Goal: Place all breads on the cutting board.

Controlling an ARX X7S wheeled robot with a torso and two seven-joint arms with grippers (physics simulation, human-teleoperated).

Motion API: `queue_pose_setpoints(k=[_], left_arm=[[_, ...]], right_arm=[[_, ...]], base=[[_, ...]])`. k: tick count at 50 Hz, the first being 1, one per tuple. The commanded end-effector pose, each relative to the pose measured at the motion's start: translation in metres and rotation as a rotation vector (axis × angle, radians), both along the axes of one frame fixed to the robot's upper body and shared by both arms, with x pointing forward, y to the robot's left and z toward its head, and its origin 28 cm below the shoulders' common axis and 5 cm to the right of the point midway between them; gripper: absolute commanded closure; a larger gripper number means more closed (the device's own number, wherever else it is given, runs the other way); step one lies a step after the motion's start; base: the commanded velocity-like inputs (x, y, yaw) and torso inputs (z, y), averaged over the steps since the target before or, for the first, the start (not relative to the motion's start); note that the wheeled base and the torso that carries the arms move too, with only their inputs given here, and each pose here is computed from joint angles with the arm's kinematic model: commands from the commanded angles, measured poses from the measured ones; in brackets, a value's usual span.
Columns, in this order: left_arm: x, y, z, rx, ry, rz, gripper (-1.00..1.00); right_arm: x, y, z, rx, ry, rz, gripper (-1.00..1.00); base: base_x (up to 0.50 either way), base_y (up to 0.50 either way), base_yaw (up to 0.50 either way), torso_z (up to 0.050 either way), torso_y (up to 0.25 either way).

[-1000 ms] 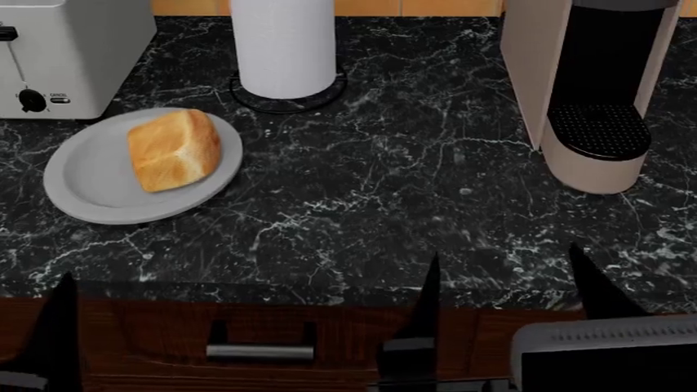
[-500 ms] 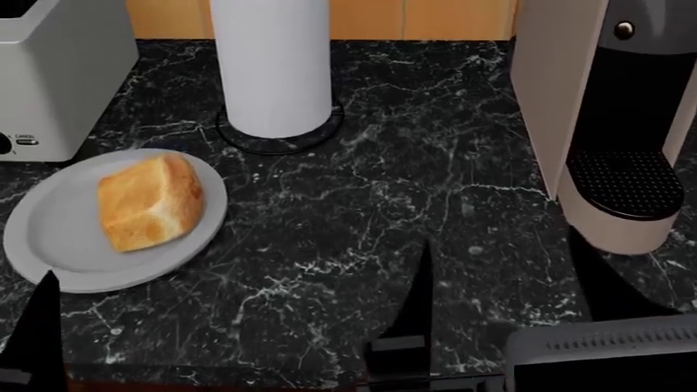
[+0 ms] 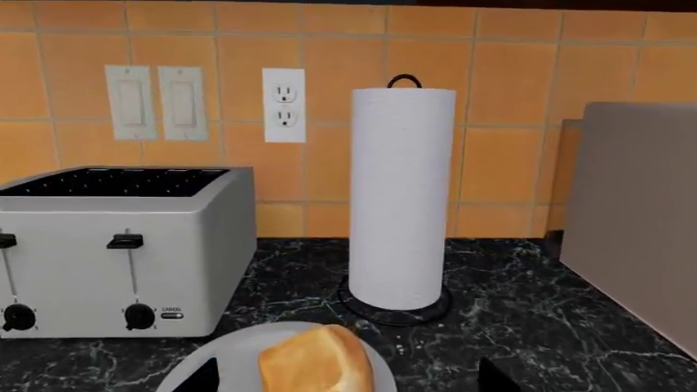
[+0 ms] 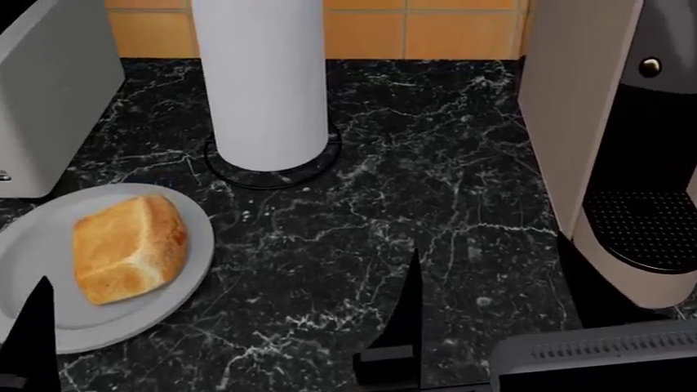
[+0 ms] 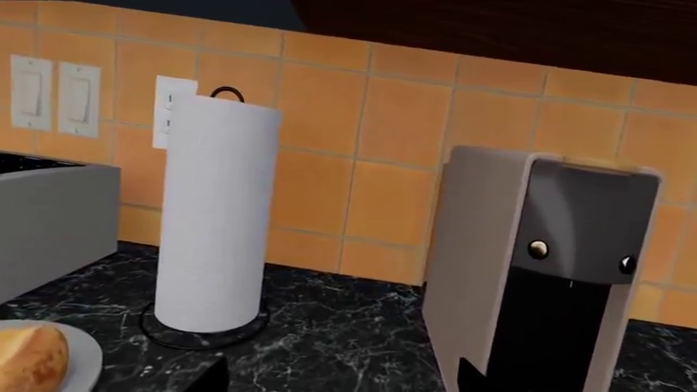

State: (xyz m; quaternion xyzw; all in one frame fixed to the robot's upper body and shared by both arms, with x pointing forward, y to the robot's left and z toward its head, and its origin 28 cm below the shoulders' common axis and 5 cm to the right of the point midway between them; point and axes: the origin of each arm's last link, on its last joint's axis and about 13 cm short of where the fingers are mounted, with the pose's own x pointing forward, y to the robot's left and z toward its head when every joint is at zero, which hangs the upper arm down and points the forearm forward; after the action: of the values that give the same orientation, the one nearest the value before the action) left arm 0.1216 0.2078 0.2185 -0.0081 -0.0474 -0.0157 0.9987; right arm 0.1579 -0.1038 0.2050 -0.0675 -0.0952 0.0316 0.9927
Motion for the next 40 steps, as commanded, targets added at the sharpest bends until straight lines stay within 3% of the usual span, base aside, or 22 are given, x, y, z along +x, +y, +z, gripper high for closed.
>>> queue_pose_setpoints(k=[1,40], left_arm=[[0.0003,0.0011,-0.0016,-0.007,0.002,0.01,-1.0],[-0.0003,0.0008,-0.003,0.0,0.012,0.005,-1.0]], right_arm=[[-0.0007,-0.0001,-0.0003,-0.004,0.002,-0.002,-1.0],[-0.0009,0.0004,-0.001,0.014,0.015,-0.003,-1.0]], base=[[0.17,0.0,0.0,0.0,0.0],[0.17,0.0,0.0,0.0,0.0]])
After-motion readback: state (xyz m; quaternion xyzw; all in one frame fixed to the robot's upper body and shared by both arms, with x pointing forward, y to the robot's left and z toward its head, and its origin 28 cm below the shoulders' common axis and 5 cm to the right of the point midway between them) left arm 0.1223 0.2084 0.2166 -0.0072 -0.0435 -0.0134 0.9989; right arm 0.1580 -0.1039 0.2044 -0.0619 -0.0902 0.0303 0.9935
